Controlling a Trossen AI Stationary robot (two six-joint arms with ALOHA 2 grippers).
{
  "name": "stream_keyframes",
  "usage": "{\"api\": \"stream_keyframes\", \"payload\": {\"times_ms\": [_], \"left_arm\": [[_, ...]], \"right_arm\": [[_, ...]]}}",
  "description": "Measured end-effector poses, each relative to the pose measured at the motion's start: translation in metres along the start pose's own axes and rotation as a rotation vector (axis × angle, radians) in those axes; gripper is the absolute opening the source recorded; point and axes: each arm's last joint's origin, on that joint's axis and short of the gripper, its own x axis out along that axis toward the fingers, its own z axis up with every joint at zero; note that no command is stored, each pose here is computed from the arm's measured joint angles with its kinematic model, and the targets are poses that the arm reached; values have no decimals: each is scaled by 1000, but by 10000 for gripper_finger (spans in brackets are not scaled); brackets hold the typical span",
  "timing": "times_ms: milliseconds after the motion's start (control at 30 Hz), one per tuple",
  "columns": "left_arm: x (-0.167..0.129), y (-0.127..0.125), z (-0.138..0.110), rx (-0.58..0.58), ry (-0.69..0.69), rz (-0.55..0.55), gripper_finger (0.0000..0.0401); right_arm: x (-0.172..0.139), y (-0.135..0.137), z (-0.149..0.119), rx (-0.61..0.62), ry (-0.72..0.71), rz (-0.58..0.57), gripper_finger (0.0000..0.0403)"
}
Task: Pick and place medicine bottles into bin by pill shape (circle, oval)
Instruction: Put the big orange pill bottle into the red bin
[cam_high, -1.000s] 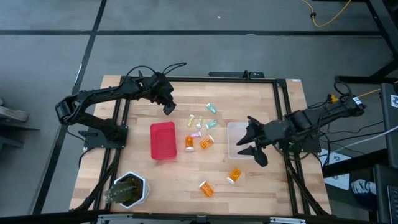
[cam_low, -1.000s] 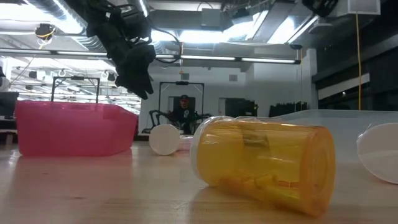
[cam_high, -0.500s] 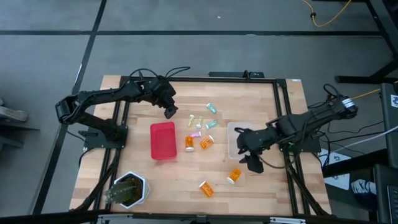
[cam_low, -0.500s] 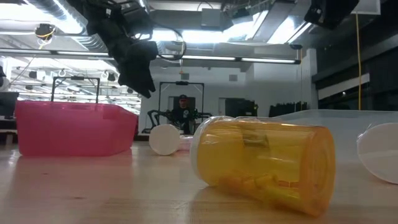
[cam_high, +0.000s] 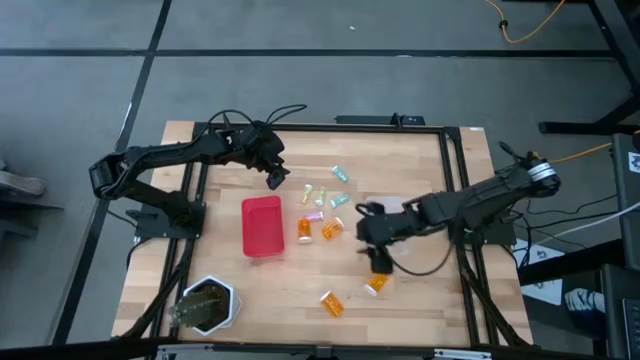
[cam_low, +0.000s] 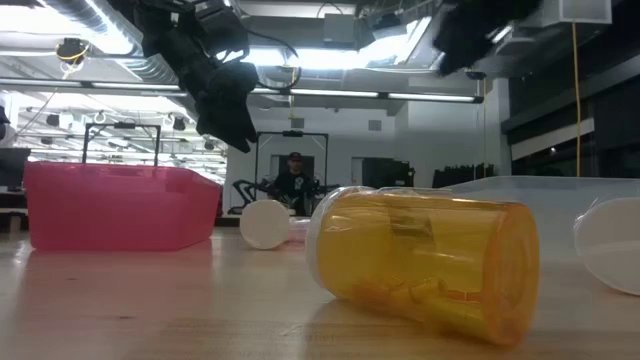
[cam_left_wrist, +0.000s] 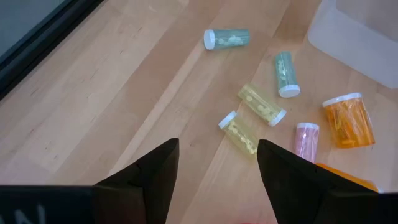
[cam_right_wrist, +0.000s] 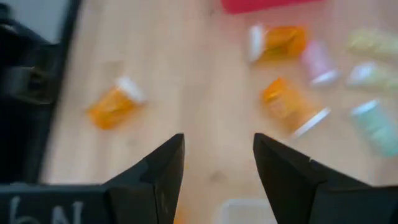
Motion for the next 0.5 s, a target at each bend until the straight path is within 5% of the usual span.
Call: {"api": "stream_keyframes", "payload": {"times_ms": [167,500], "left_arm": [[0,0,0,0,0,0,212],[0,0,0,0,0,0,212]], "right_arm": [[21,-20,7,-143,2,-79,194],[70,-64,11,-216,56,-167,194]]}}
